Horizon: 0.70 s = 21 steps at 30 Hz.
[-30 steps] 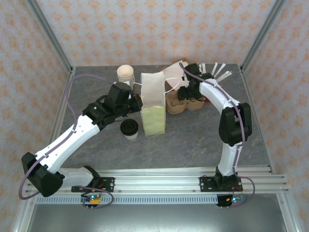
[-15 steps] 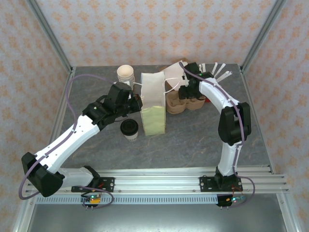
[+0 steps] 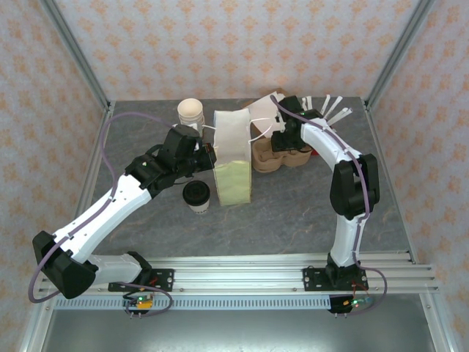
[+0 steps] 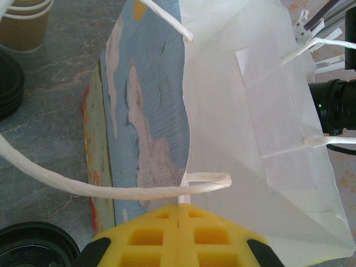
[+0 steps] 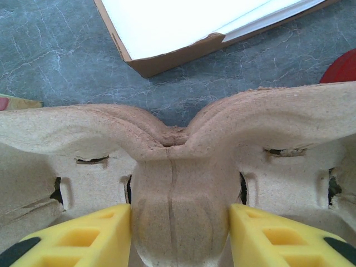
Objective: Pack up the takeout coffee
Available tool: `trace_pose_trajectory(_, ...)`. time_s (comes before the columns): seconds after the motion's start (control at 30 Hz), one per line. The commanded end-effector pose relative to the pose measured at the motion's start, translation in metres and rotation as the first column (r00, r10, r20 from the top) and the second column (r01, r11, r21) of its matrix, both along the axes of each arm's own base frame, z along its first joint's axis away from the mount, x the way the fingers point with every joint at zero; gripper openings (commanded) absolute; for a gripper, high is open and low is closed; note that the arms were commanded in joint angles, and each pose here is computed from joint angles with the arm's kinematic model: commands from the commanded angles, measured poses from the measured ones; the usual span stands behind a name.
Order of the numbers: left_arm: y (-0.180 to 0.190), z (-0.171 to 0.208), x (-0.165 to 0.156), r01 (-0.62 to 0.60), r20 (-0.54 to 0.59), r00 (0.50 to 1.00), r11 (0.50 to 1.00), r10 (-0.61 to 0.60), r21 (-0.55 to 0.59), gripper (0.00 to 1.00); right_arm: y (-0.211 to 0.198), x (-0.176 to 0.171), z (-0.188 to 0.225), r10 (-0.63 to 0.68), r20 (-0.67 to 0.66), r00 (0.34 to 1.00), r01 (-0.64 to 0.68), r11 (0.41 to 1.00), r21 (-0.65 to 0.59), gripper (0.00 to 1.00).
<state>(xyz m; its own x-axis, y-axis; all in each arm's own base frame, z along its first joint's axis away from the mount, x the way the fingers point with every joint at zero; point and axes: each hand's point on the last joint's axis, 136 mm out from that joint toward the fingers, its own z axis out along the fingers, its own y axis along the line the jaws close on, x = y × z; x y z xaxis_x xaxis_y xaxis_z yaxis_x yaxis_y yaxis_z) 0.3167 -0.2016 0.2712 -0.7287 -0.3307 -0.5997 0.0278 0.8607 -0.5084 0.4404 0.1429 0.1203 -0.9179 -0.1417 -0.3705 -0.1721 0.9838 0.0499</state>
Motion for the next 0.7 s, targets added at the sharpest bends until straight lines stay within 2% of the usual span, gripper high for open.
trace_pose_trajectory(0.0,0.007,-0.003,-0.005,-0.01,-0.002,1.0,0.999,0.01,0.036,0.0,-0.002,-0.002,0.009,0.007,0.002,1.0,-0.007,1.0,-0.026,0.47)
trace_pose_trajectory(0.67,0.007,-0.006,-0.006,-0.008,-0.005,1.0,0.999,0.008,0.037,0.0,0.001,-0.005,0.041,0.008,0.049,0.999,-0.008,1.0,-0.001,0.47)
